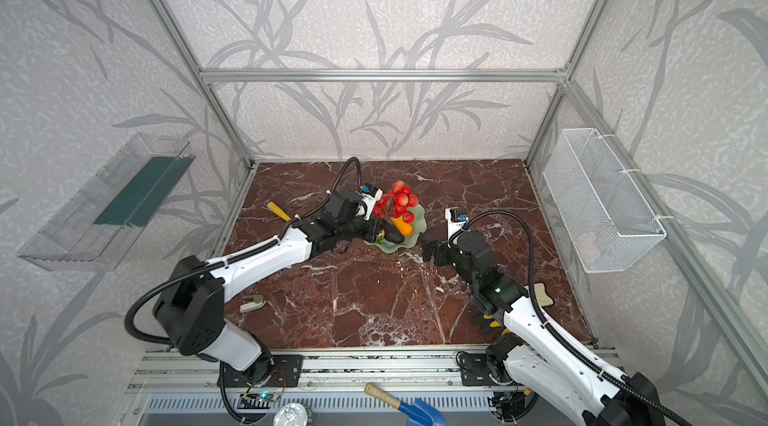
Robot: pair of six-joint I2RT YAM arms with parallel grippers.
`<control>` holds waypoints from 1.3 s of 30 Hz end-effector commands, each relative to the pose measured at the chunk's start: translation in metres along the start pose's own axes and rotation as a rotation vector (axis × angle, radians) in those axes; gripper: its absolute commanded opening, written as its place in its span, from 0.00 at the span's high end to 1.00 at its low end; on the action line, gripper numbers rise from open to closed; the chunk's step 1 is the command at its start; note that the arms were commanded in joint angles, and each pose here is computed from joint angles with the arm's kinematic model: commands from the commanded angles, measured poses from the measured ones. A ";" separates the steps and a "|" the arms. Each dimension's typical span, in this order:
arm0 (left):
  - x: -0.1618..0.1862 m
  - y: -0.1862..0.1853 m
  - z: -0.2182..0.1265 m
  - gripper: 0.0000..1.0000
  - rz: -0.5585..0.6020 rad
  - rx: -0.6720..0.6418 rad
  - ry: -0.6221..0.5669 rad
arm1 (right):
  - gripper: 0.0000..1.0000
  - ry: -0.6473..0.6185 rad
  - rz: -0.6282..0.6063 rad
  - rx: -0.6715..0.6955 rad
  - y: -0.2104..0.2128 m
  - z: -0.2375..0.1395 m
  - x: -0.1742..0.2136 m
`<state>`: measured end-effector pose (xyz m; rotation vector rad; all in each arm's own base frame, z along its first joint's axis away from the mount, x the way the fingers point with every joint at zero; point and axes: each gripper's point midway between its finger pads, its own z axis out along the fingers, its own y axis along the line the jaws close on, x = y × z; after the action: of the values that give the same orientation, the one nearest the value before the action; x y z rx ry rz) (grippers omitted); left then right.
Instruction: Place and organize the fake fruits in the fruit bowl
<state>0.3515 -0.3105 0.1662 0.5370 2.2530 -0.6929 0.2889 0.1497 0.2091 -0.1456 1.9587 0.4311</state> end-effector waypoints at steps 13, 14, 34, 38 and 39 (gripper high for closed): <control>0.016 0.015 0.036 0.24 0.008 -0.051 0.114 | 0.01 0.013 -0.009 0.049 -0.019 0.005 -0.001; 0.009 0.013 0.030 0.17 0.016 -0.051 0.091 | 0.01 0.012 -0.010 0.051 -0.019 0.005 -0.002; 0.032 0.128 -0.256 0.00 0.047 -0.850 -0.741 | 0.01 -0.006 -0.174 0.245 -0.060 0.014 0.006; 0.069 0.158 -0.271 0.00 -0.007 -0.975 -0.782 | 0.01 -0.127 -0.247 0.362 -0.082 0.010 0.004; 0.075 0.165 -0.279 0.00 -0.023 -1.011 -0.810 | 0.01 -0.178 -0.262 0.391 -0.087 0.009 0.001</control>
<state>0.2611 -0.0359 0.2255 -0.1060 1.5981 0.1146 0.3137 0.0938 0.1666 -0.1577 1.9335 0.0362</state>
